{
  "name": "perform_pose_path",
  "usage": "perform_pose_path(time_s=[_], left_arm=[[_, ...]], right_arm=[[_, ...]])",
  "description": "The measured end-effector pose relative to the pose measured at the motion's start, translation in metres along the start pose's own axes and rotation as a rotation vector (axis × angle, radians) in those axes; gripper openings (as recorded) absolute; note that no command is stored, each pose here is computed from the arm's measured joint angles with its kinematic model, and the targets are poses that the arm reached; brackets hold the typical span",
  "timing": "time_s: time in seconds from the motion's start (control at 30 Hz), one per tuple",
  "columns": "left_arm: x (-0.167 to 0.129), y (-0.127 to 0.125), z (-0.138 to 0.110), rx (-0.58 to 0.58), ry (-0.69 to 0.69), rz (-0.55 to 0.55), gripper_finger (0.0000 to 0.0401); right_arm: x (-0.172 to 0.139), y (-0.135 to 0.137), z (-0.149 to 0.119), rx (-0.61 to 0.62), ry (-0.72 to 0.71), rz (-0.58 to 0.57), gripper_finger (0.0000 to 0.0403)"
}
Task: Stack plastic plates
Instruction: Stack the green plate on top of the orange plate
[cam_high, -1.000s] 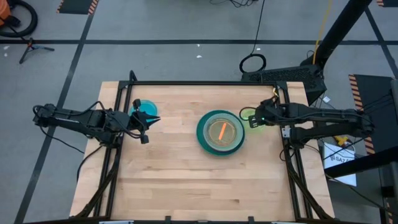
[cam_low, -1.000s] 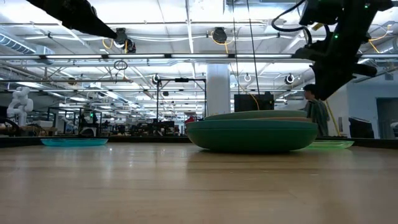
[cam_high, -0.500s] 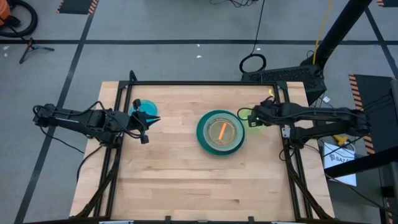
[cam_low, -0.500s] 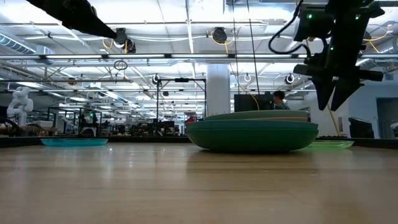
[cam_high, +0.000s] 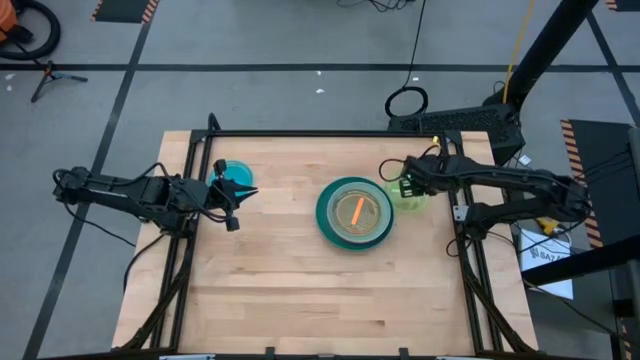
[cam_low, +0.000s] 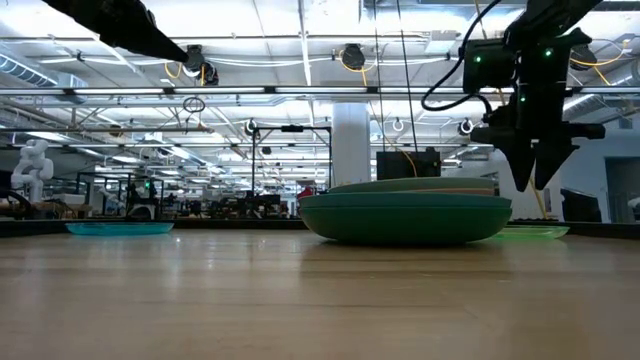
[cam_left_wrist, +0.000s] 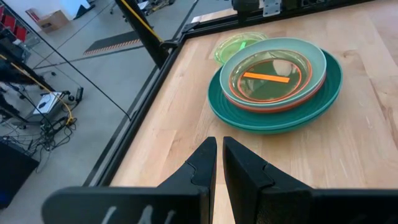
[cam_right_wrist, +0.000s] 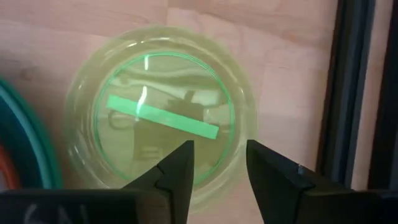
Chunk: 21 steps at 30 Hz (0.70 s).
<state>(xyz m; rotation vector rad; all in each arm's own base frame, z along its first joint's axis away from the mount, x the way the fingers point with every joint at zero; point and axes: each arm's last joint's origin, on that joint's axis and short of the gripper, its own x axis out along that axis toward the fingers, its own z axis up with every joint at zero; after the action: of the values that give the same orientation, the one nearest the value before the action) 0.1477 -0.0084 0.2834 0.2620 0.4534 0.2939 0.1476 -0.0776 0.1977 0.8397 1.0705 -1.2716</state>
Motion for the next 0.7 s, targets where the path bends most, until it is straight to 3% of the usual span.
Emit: perform_pose_path(time_s=[0.4, 0.6, 0.7], left_arm=[[0.000, 0.000, 0.000, 0.002, -0.002, 0.000, 0.0035], [0.000, 0.000, 0.000, 0.002, -0.002, 0.000, 0.0035], [0.000, 0.000, 0.000, 0.002, -0.003, 0.000, 0.0035]], right_arm=[[0.024, -0.014, 0.033, 0.012, 0.093, 0.006, 0.0137], [0.038, -0.018, 0.045, -0.112, 0.164, 0.099, 0.0137], [0.045, -0.022, 0.050, -0.148, 0.183, 0.090, 0.0137]])
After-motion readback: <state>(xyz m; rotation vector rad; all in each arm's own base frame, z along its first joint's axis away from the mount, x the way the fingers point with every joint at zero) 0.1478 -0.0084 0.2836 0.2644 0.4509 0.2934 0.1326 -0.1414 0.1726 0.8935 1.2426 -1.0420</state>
